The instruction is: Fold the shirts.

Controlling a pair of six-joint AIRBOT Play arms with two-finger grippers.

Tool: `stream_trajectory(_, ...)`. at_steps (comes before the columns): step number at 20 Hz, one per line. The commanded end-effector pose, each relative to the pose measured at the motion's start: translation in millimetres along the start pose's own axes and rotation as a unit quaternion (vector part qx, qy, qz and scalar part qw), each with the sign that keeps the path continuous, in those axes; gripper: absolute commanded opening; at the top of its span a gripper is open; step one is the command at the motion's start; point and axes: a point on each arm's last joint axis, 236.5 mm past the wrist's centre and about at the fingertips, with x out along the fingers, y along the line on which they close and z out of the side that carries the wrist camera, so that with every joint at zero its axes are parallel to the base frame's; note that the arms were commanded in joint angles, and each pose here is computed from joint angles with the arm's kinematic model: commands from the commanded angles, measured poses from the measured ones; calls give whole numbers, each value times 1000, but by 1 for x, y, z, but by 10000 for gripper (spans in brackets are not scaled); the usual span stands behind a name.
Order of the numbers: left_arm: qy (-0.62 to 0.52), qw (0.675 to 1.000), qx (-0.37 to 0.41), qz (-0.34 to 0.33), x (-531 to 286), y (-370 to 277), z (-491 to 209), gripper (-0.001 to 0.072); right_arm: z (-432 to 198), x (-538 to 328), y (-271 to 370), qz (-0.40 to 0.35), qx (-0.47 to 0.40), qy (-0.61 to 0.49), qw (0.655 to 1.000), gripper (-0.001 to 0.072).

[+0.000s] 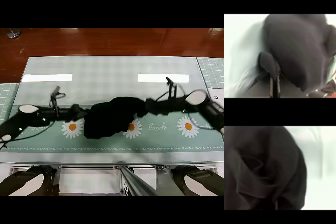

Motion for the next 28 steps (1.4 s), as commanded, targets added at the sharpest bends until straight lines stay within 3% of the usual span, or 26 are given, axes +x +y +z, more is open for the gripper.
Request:
stream_trajectory(1, -94, 991, 73, -64, -63, -78, 80, 27, 88, -95, 54, -1, -91, -107, 990, 30)
stream_trajectory(5, -271, 934, 208, -105, -204, -217, 162, 27, 139, -244, 149, -3, -218, -247, 944, 29)
stream_trajectory(10, -428, 813, 380, -107, -359, -366, 123, 27, 84, -362, 217, -10, -330, -329, 885, 30)
stream_trajectory(13, -498, 739, 452, -33, -411, -401, 70, 27, 37, -411, 217, -46, -351, -378, 855, 30)
stream_trajectory(17, -554, 665, 476, 153, -443, -384, 14, 27, -22, -456, 207, -80, -354, -424, 829, 30)
stream_trajectory(19, -558, 659, 464, 197, -447, -372, -9, 27, -44, -460, 202, -82, -352, -422, 831, 30)
stream_trajectory(22, -522, 685, 476, 180, -424, -361, -27, 27, -60, -450, 191, -89, -342, -392, 849, 30)
stream_trajectory(25, -439, 761, 448, 165, -376, -310, -9, 27, -57, -414, 177, -82, -332, -330, 880, 30)
stream_trajectory(28, -361, 845, 368, 141, -315, -233, 26, 27, -40, -350, 150, -69, -303, -247, 918, 30)
